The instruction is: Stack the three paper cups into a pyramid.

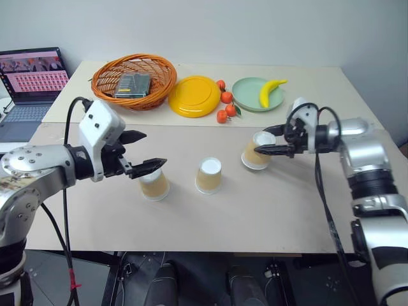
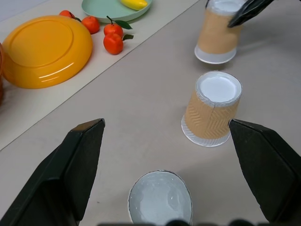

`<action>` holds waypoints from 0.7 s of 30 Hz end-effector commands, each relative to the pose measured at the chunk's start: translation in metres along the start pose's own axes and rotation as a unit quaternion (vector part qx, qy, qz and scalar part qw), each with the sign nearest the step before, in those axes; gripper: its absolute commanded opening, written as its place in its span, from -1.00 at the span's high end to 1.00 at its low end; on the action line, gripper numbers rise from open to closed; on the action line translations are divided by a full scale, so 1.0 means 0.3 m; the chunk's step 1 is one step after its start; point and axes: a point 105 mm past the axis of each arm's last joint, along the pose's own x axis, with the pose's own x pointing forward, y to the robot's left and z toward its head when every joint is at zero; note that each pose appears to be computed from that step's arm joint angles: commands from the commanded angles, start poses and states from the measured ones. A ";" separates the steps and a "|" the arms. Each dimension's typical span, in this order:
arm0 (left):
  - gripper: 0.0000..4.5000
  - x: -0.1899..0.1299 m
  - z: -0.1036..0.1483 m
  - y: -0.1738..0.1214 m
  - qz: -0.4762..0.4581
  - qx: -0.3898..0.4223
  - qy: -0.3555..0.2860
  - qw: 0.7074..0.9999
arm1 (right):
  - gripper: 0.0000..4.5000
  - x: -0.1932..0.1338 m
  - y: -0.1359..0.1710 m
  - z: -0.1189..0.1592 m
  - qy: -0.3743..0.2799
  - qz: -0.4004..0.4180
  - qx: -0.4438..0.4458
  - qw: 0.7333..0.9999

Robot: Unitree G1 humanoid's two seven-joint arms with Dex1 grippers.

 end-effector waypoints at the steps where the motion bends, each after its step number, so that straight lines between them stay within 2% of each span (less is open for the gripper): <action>1: -1.00 0.012 0.039 0.003 -0.007 0.023 -0.022 0.999 | -0.17 -0.004 0.069 0.054 -0.011 0.035 -0.014 0.999; 7: -1.00 0.032 0.044 0.006 -0.019 0.030 -0.024 0.999 | -0.17 0.060 0.151 0.019 -0.020 0.050 0.011 0.998; 11: -1.00 0.031 0.048 0.008 -0.019 0.029 -0.025 0.999 | -0.17 0.083 0.161 0.009 -0.038 0.044 0.038 0.998; 21: -1.00 0.016 0.050 0.006 -0.009 0.030 -0.025 0.999 | -0.17 0.108 0.161 -0.035 -0.029 0.051 0.048 0.997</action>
